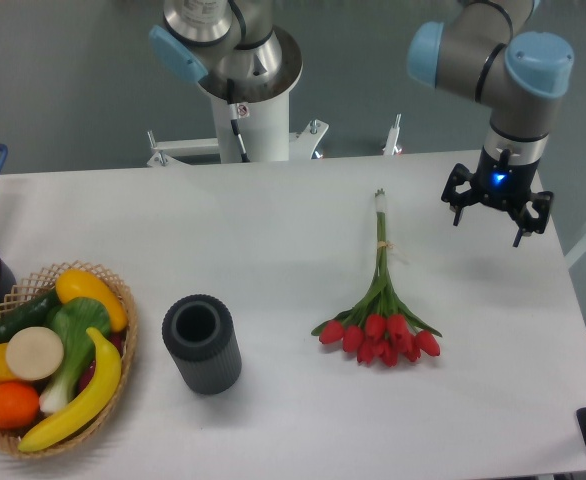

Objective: Pick up the flowers from the table
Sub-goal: 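Move the open gripper over the stem ends of the red tulip bouquet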

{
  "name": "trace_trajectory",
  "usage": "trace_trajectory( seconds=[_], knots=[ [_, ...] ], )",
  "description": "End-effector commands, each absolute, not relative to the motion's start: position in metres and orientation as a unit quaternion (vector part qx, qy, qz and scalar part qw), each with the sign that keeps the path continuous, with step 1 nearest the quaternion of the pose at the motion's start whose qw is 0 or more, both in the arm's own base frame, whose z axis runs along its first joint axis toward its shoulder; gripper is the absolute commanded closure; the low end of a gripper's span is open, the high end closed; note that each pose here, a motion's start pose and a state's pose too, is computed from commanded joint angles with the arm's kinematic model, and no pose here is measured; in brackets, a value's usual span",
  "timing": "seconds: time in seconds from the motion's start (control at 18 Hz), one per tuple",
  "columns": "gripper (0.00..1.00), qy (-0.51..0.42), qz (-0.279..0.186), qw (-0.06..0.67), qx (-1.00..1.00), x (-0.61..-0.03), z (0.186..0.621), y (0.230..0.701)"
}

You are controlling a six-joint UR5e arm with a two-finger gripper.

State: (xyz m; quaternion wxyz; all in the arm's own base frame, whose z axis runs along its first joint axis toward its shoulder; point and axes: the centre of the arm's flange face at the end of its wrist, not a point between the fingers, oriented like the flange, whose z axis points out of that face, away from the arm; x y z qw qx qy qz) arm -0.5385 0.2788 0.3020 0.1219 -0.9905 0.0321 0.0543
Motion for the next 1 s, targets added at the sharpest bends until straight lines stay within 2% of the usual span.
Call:
trace_trajectory(
  seconds=[0.33, 1.0],
  knots=[
    [0.00, -0.024, 0.011, 0.149, -0.989, -0.508, 0.280, 0.299],
    [0.00, -0.016, -0.056, 0.125, -0.990, -0.461, 0.224, 0.310]
  ],
)
